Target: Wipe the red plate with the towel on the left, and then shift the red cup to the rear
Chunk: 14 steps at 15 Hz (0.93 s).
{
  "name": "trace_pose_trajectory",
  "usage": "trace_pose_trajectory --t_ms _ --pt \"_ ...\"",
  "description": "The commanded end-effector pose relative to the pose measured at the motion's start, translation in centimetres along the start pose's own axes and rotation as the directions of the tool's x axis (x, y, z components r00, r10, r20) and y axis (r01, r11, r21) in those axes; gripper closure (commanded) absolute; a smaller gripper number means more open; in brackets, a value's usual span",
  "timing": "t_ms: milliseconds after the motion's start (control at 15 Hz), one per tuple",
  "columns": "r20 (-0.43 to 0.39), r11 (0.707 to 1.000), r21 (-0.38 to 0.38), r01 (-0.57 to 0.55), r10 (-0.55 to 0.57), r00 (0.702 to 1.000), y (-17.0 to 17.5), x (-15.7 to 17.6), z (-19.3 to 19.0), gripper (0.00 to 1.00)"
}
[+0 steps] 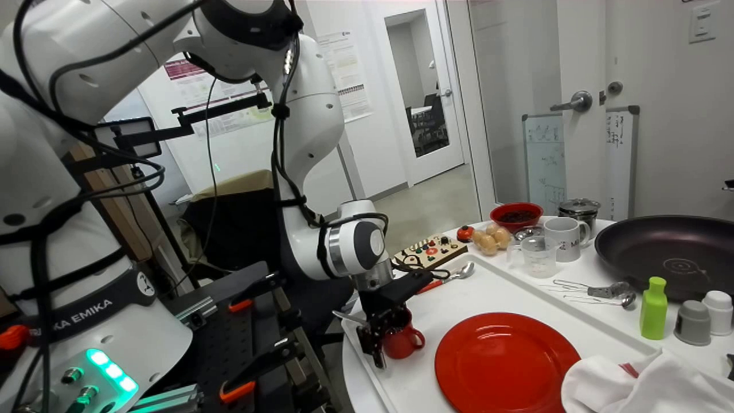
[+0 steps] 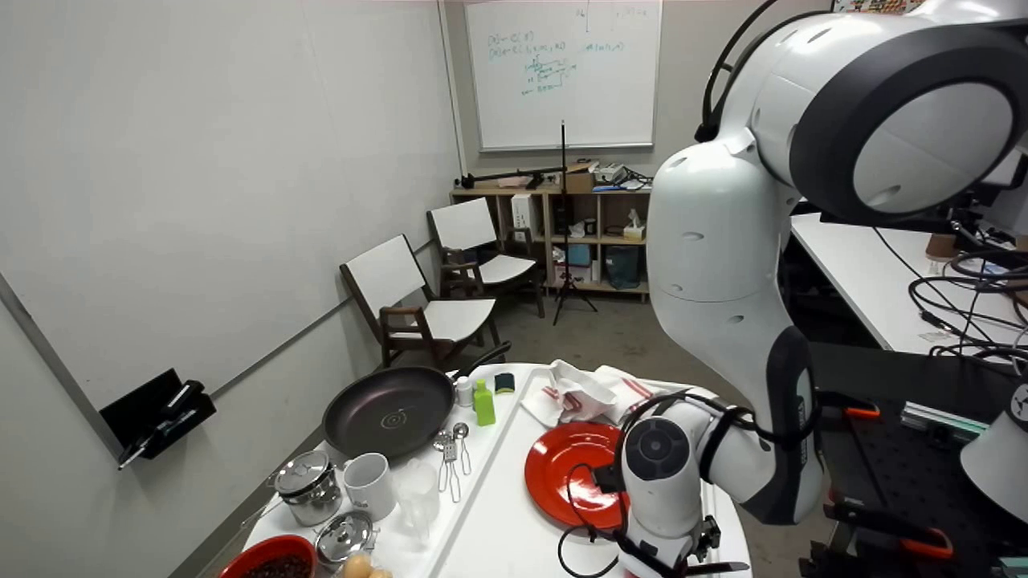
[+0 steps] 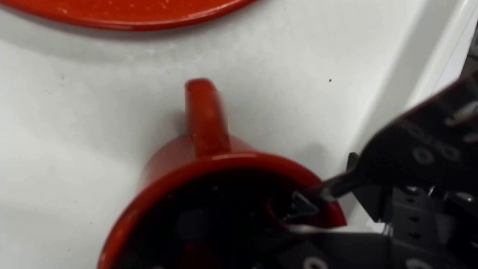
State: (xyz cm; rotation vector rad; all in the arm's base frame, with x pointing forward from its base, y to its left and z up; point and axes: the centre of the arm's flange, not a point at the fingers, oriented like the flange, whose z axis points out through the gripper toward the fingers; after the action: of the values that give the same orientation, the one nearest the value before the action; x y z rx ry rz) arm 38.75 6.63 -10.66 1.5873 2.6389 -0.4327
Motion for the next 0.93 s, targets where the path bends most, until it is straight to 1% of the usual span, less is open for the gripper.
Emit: trace_pose_trajectory --t_ms 0,133,400,867 --pt "0.003 1.0 -0.016 -0.011 0.011 1.0 -0.6 0.4 -0.6 0.0" --pt "-0.001 1.0 -0.026 -0.013 0.013 1.0 -0.7 0.5 -1.1 0.0" --pt "-0.017 0.996 -0.082 -0.018 0.016 1.0 -1.4 0.9 -3.0 0.0" --pt "-0.063 0.984 -0.175 -0.027 0.016 0.998 -3.6 2.5 -7.6 0.0"
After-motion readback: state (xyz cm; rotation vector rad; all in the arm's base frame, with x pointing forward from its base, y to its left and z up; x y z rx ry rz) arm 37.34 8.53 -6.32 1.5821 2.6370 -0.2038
